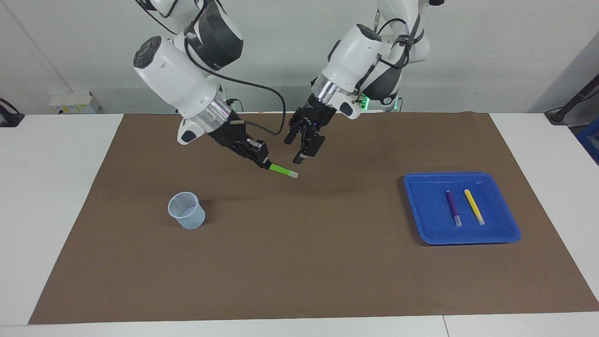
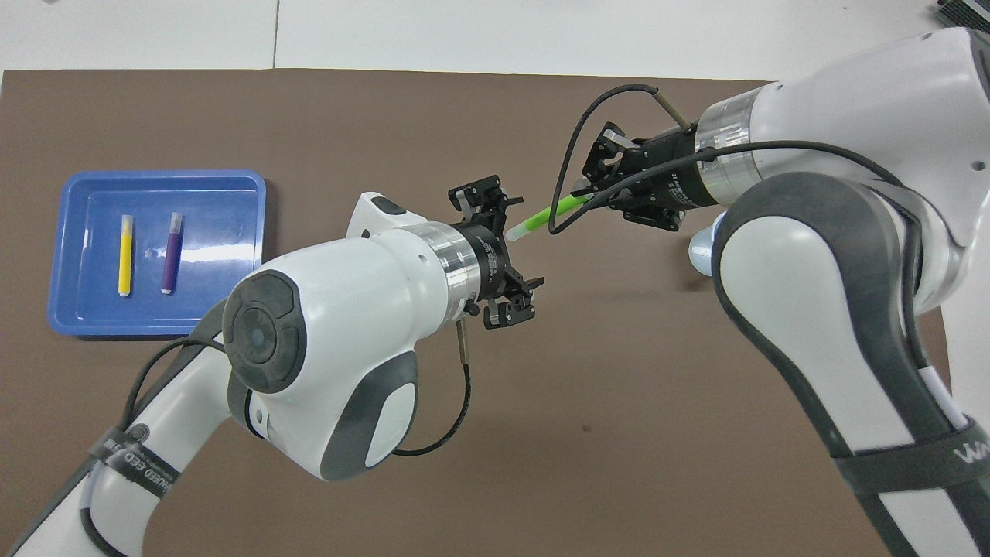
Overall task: Right arm passes pens to left for tray arrangement
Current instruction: 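Hold the green pen out with the right gripper while the left gripper approaches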
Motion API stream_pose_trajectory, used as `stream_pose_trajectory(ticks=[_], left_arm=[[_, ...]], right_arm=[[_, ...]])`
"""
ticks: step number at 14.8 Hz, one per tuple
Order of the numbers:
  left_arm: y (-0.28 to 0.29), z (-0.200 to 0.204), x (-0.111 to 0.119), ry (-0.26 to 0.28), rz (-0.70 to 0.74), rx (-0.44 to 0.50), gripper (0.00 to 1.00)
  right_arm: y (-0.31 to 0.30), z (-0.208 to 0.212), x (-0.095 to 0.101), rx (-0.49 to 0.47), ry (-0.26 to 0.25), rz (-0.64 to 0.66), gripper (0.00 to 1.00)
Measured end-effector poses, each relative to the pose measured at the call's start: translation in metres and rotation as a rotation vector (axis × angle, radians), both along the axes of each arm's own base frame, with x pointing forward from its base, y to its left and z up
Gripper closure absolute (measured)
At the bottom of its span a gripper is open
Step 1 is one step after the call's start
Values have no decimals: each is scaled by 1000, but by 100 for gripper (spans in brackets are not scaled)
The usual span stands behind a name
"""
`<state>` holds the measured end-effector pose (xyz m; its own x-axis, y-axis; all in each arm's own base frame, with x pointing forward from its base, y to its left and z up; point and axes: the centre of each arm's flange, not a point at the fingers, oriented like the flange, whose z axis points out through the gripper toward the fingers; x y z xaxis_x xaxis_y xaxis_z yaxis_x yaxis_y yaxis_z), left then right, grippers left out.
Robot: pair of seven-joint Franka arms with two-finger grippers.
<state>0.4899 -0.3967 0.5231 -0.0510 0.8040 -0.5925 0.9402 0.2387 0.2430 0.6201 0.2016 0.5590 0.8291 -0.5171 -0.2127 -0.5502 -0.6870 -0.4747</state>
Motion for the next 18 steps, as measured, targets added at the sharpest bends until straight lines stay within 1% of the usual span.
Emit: stream_pose_trajectory(ticks=[1, 5, 7, 8, 10, 12, 16, 17, 18], left_arm=[[1, -6, 0, 2, 18, -7, 12], [3, -9, 1, 22, 127, -78, 12], [-3, -8, -2, 28, 142, -98, 12], [-7, -9, -4, 22, 143, -112, 12], [-18, -19, -6, 21, 140, -136, 12], [-23, -28, -2, 30, 142, -151, 12], [-17, -35, 18, 39, 167, -170, 13], [-16, -35, 20, 38, 171, -171, 16], [-16, -35, 21, 36, 172, -174, 16]], right_arm=[[-1, 0, 0, 1, 1, -2, 82], [-1, 0, 0, 1, 1, -3, 82], [-1, 0, 0, 1, 1, -3, 82], [-1, 0, 0, 1, 2, -3, 82], [0, 0, 0, 1, 2, -3, 82], [0, 0, 0, 1, 2, -3, 82], [0, -1, 0, 1, 3, -3, 82], [0, -1, 0, 1, 3, -3, 82], [0, -1, 0, 1, 3, -3, 82]])
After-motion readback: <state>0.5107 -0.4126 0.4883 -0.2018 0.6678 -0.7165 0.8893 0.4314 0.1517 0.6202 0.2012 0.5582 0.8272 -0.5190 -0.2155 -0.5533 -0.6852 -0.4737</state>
